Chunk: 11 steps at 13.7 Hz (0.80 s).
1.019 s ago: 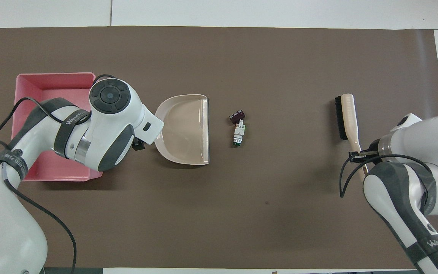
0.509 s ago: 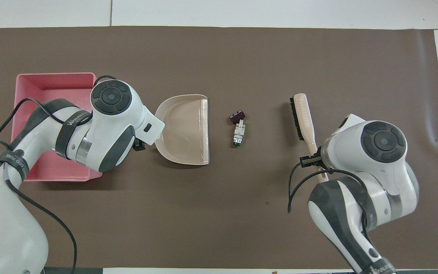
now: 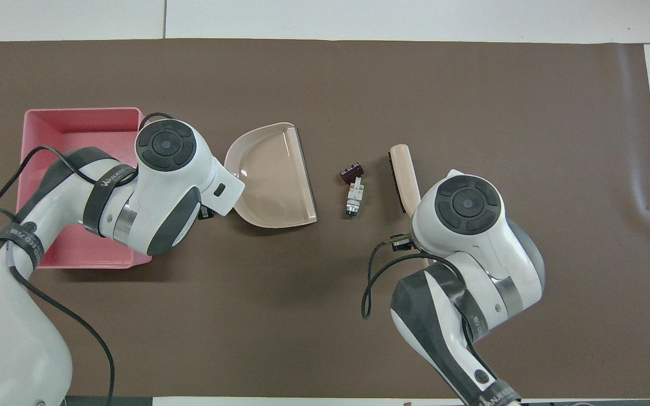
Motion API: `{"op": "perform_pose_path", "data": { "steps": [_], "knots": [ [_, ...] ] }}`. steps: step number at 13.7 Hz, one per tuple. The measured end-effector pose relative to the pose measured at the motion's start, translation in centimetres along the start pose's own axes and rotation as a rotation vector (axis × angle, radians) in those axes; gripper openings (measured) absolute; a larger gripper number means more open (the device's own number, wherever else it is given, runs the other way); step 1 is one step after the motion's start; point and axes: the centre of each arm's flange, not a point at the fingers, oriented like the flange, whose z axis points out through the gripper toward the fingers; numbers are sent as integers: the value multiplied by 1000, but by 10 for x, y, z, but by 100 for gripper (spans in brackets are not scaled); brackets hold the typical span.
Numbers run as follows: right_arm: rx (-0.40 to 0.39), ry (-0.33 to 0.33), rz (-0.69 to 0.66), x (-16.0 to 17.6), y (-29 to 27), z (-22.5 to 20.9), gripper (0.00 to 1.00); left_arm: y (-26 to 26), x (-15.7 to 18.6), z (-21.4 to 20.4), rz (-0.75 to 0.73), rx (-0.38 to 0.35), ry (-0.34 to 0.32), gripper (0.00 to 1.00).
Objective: Clean e-waste and dump in bin
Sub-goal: 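Lift the brush with the right gripper and carry it toward the e-waste, then sweep the e-waste pieces into the dustpan with the brush in the right gripper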
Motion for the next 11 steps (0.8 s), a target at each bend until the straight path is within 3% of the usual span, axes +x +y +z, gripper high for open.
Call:
{"op": "perform_pose_path", "data": {
  "steps": [6, 11],
  "knots": [
    [-67, -26, 2, 20, -49, 22, 26, 0, -1, -1, 1, 0, -4, 34],
    [-82, -52, 7, 15, -56, 24, 26, 6, 3, -4, 46, 17, -55, 34]
  ]
}}
